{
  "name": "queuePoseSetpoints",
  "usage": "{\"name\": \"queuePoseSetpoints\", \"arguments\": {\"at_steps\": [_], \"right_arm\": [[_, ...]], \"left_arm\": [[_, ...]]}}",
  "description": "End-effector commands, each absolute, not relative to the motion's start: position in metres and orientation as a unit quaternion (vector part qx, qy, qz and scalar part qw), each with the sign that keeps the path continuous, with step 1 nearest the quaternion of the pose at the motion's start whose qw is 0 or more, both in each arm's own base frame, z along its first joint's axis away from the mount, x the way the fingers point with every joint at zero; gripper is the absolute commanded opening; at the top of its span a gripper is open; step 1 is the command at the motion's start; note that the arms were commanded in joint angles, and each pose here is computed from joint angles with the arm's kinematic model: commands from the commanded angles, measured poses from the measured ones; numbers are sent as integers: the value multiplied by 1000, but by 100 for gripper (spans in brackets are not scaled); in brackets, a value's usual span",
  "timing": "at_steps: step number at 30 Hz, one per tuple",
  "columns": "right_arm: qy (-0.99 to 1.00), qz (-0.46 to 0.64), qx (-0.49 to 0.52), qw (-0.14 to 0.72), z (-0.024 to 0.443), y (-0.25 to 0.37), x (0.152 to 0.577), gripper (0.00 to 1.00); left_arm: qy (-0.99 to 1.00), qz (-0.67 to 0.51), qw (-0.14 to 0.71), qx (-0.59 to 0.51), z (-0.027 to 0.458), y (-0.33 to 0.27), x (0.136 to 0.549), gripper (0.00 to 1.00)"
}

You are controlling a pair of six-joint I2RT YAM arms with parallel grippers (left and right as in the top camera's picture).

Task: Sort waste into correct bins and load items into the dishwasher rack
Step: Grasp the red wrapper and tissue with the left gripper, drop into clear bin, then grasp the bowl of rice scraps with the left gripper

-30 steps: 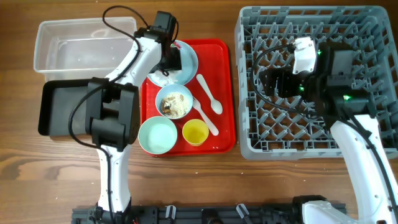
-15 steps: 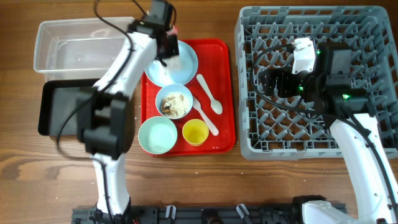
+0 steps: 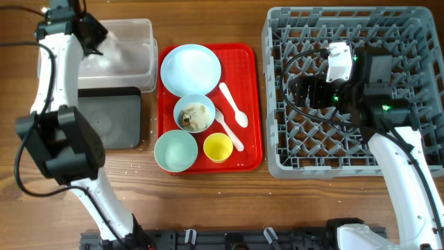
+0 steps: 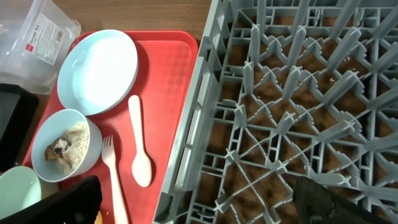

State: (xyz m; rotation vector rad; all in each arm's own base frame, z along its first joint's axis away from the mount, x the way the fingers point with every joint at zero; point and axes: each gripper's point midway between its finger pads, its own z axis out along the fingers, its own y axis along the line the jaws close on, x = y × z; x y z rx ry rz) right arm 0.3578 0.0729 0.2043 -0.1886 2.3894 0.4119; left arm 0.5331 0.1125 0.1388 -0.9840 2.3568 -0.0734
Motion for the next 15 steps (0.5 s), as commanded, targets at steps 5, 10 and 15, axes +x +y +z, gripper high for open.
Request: {"name": "queuePoseSetpoints", "arguments": {"at_steps": [5, 10, 15], "right_arm": [[918, 166, -70, 352, 210, 74, 363, 100], [917, 165, -72, 355, 210, 74, 364, 100], [916, 166, -72, 358, 212, 74, 365, 100]], "left_arm": [[883, -49, 307, -352, 164, 102, 534, 80], [884, -174, 310, -303, 218, 53, 521, 78], [929, -170, 264, -198, 210, -3, 498, 79]]}}
